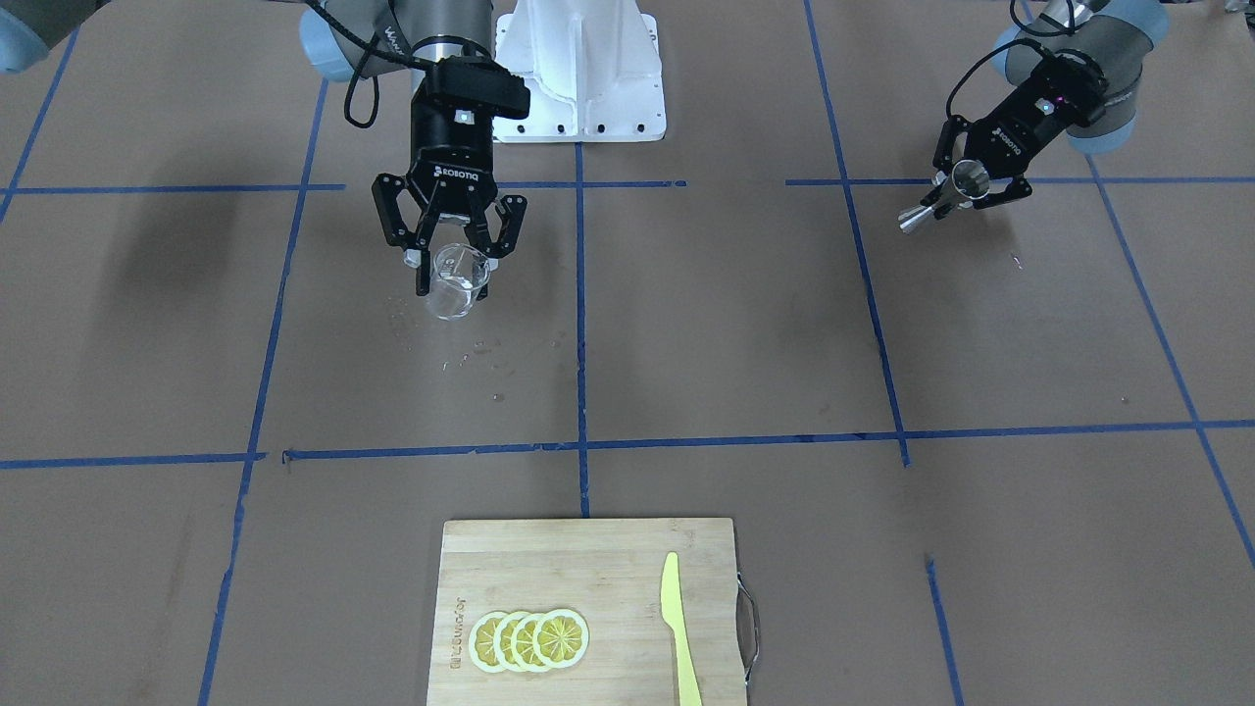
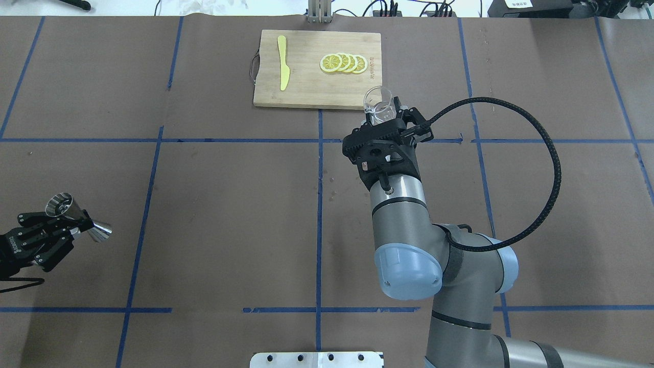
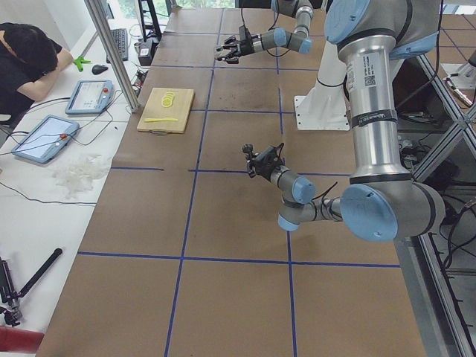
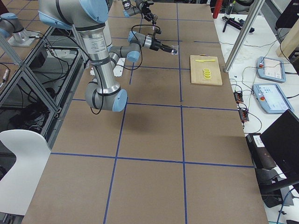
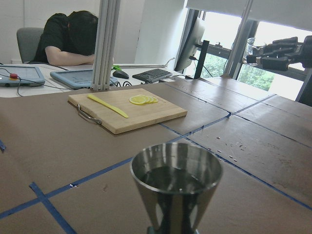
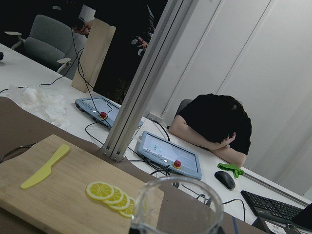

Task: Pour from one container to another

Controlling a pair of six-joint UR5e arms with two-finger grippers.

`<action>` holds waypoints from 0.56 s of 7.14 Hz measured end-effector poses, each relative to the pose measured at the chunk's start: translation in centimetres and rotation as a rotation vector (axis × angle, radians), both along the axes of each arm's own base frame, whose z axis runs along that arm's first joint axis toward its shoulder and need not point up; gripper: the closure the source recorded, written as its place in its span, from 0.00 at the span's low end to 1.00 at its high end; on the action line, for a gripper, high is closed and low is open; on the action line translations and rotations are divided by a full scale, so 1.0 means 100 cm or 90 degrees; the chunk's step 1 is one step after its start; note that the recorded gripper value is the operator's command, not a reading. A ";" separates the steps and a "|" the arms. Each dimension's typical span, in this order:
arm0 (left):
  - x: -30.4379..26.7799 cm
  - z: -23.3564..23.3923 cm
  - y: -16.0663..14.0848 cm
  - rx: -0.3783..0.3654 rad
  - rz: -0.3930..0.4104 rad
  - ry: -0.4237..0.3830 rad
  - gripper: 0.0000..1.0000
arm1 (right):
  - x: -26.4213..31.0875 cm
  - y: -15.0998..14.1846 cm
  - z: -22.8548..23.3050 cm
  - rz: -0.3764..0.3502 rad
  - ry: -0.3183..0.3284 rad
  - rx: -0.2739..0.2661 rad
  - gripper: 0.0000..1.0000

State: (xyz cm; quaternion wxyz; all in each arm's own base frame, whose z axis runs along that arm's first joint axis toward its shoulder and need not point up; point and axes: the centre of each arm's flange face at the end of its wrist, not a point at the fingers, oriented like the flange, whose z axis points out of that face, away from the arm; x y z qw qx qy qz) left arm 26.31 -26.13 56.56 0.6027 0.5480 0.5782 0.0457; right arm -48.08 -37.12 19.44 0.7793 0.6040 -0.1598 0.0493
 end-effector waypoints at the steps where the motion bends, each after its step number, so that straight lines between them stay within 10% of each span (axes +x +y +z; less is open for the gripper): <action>1: 0.013 0.005 0.016 -0.024 -0.036 0.001 1.00 | 0.000 0.000 0.000 0.000 0.000 0.000 1.00; 4: 0.030 0.024 0.052 -0.074 -0.196 -0.048 1.00 | 0.001 0.000 -0.001 0.000 -0.001 0.001 1.00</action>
